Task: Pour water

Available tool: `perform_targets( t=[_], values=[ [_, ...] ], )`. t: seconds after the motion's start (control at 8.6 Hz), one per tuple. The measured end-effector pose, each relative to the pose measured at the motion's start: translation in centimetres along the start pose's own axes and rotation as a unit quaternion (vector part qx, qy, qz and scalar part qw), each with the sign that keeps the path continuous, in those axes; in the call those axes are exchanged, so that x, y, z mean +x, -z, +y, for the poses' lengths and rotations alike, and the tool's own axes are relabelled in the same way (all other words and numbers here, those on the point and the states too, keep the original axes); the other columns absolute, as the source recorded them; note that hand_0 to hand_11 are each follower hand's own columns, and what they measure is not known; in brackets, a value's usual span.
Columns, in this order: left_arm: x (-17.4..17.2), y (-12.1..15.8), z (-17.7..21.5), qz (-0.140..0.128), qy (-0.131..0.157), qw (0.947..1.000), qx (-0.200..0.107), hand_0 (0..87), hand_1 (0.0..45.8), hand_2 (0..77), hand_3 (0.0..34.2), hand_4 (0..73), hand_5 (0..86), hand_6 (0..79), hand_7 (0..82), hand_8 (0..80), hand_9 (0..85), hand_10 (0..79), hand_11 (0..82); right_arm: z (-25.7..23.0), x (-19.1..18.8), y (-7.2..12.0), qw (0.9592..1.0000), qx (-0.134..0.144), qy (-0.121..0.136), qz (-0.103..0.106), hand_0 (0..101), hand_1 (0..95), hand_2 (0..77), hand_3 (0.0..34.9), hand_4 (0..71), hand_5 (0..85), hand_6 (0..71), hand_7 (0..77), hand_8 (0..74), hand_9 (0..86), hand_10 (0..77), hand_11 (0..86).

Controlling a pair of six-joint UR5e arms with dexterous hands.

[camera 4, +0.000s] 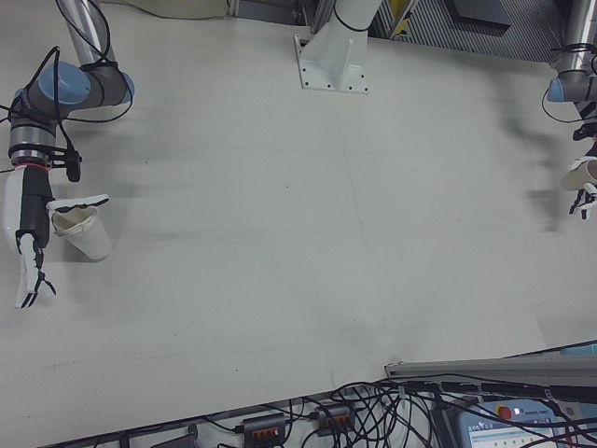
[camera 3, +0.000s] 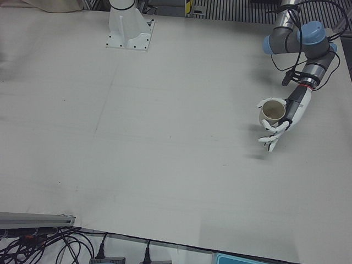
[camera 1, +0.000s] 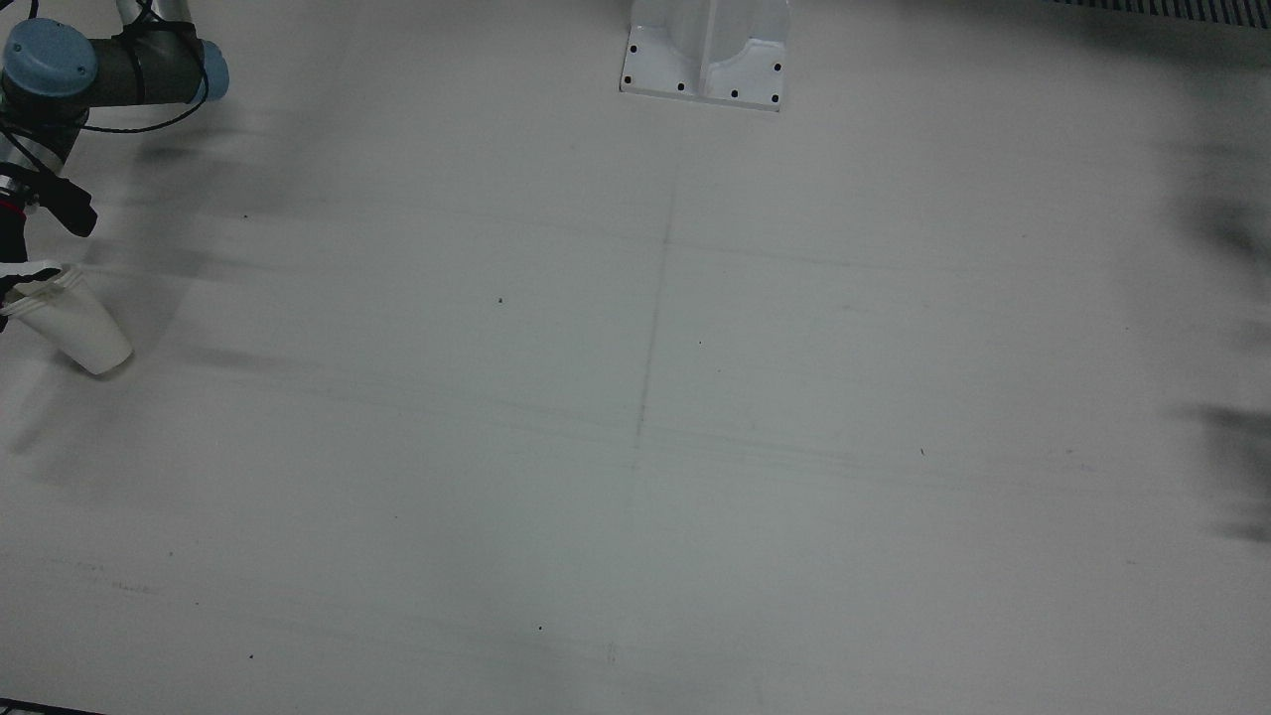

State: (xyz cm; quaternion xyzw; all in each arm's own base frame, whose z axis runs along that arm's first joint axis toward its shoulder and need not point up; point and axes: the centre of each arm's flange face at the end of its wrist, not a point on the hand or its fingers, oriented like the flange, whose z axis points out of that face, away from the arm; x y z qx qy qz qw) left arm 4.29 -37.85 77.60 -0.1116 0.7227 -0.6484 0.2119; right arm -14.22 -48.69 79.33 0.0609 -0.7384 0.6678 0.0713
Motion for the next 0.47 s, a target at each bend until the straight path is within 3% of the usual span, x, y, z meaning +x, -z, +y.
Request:
perform_targets(
  t=[0.12, 0.23, 0.47],
  values=[
    [-0.2, 0.4, -1.2, 0.000, -0.003, 1.0000, 0.002, 59.5, 18.0, 24.5, 9.1, 32.7, 54.5, 14.2, 25.6, 4.4, 3.8, 7.1, 10.4, 0.3, -0.1, 0.1, 1.0000, -0.002, -0.002, 0.000, 49, 7.1, 2.2, 25.4, 0.5, 0.5, 0.5, 1.6, 1.1, 0.5, 0.0, 1.1],
    [-0.4, 0.8, -2.5, -0.001, -0.005, 1.0000, 0.007, 59.0, 17.5, 19.6, 9.0, 32.7, 54.0, 14.7, 25.6, 4.4, 3.8, 7.1, 10.4, 0.9, -0.4, 0.1, 1.0000, -0.007, -0.005, -0.001, 48, 9.3, 1.6, 30.2, 0.5, 0.5, 0.5, 1.6, 1.1, 0.5, 0.0, 1.1],
    [-0.8, 1.4, -4.6, -0.002, -0.007, 0.9999, 0.014, 59.1, 19.1, 23.5, 9.0, 32.7, 54.0, 14.7, 25.6, 4.4, 3.8, 7.1, 10.9, 2.1, -1.4, 0.0, 0.9998, -0.015, -0.009, -0.010, 48, 9.3, 1.6, 30.3, 0.5, 0.5, 0.5, 1.6, 1.1, 0.5, 0.0, 1.1]
  ],
)
